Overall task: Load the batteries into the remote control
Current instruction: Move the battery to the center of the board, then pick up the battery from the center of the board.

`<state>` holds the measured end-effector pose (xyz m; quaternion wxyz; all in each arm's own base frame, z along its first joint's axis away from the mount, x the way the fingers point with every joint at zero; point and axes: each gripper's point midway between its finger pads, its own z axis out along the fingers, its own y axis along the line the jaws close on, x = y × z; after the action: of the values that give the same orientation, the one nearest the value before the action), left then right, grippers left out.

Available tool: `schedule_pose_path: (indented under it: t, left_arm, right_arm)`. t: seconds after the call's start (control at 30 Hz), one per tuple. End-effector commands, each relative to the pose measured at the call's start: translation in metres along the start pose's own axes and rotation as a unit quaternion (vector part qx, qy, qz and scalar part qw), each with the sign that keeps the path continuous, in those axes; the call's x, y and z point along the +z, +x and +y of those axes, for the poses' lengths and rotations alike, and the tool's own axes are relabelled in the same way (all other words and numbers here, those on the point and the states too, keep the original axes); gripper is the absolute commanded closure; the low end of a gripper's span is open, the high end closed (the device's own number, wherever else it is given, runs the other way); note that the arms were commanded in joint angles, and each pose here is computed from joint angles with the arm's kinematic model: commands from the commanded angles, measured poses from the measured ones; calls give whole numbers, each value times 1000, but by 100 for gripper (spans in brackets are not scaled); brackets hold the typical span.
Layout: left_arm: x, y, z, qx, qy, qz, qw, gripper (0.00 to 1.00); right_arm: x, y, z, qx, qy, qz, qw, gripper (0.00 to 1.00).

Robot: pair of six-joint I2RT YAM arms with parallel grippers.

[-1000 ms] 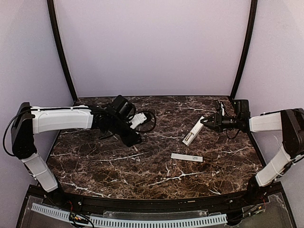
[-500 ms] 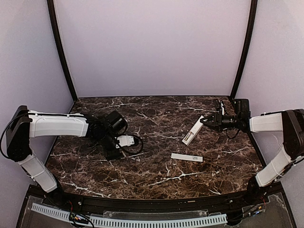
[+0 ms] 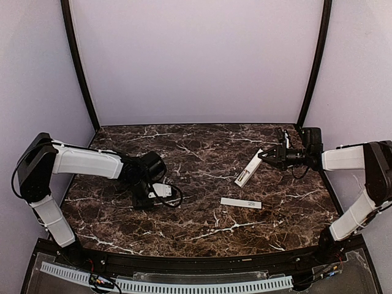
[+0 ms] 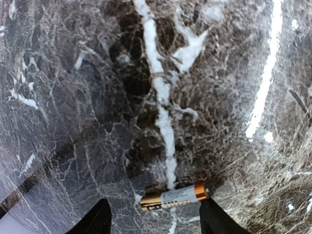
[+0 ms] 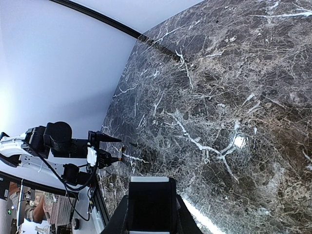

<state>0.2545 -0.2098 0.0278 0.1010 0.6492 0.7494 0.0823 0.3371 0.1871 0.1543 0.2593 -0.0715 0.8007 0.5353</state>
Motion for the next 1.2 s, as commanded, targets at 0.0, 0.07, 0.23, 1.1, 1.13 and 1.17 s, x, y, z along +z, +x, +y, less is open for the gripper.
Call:
schedule_pose_path:
  t: [0.0,0.07,0.23,1.1,1.13,1.17]
  left_arm:
    - [7,8,-5,19,7,12,1000,39]
    - [7,7,-5,21,10,9,1000,43]
    - [9,7,-5,12,25,3,1000,59]
    - [22,-21,-27,46,156,-10,987,72]
    - [22,-20,-28,40,158,-8,987,73]
    - [23,-18,-29,38,163,-2,986,76]
  right_arm:
    - [-1,-6,12,-29,-15,-5,999,100]
    - [0,-5,12,-28,-16,-4,999,100]
    - [0,-6,12,-28,-16,-4,999,100]
    - [1,-5,10,-27,-19,-2,999,100]
    - [1,-5,11,-27,-20,-2,999,100]
    - [1,-4,10,-26,-20,-1,999,100]
